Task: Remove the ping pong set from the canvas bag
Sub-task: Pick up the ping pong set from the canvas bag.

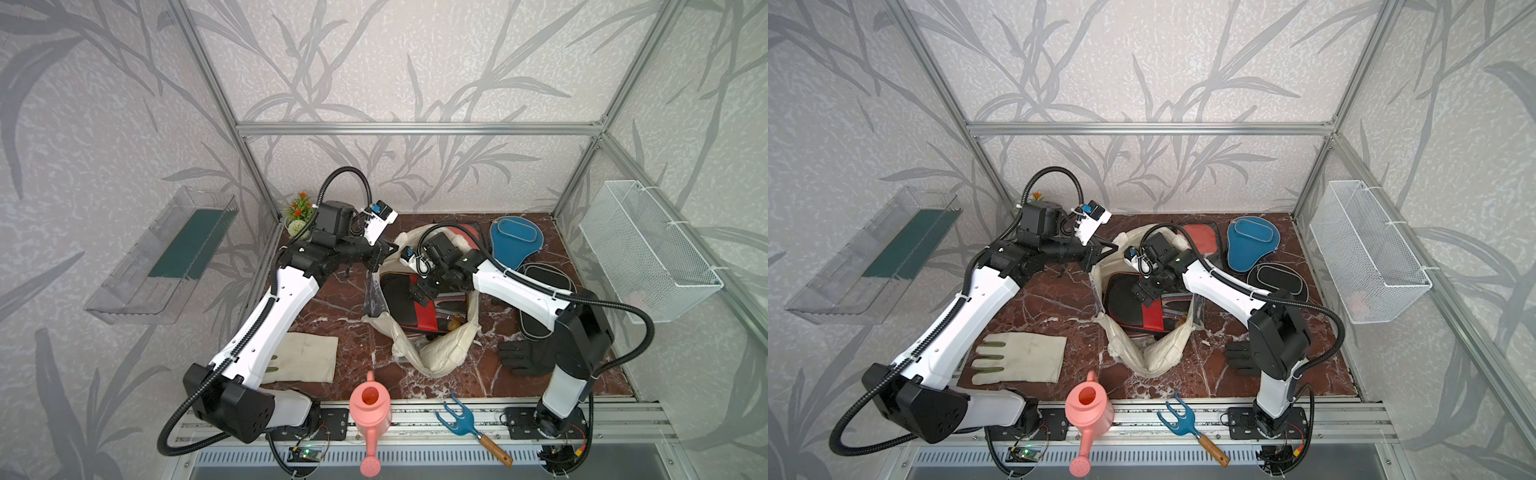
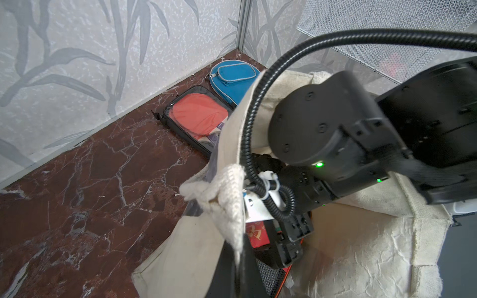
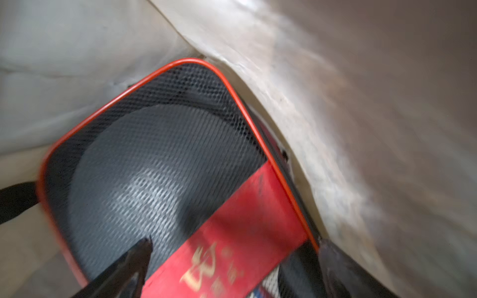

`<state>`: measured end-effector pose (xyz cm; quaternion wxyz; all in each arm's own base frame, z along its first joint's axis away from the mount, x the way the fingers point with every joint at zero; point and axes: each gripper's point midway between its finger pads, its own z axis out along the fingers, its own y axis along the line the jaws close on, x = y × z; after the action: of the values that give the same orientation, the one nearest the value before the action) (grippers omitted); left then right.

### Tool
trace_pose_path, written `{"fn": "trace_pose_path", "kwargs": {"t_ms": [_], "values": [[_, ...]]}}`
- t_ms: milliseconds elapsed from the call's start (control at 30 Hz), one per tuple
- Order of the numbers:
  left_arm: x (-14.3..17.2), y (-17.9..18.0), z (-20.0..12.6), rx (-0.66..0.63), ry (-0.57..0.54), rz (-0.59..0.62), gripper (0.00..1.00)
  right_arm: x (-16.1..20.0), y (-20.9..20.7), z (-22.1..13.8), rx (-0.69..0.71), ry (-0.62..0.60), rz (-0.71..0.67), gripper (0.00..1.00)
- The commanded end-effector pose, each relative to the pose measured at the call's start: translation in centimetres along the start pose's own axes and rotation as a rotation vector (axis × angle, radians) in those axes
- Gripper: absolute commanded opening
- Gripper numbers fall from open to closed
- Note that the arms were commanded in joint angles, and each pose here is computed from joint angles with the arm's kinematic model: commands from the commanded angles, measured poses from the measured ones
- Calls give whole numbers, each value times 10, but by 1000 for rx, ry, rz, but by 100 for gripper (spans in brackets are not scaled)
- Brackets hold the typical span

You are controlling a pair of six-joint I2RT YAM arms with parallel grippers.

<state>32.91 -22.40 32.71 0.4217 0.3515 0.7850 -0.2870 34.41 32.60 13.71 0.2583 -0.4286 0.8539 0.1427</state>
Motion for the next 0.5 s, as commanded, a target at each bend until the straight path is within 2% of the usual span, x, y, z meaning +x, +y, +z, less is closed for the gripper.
{"fn": "trace_pose_path", "kwargs": {"t_ms": [0,167,467], "values": [[-38,-24,-7,122,-146,149,0,-18,-5,10,-50,-47,16,99],[-24,-35,2,226,-112,200,0,-18,-12,31,-110,-35,18,99],[-11,-39,7,276,-73,208,0,-8,-19,54,-285,4,54,99]]}}
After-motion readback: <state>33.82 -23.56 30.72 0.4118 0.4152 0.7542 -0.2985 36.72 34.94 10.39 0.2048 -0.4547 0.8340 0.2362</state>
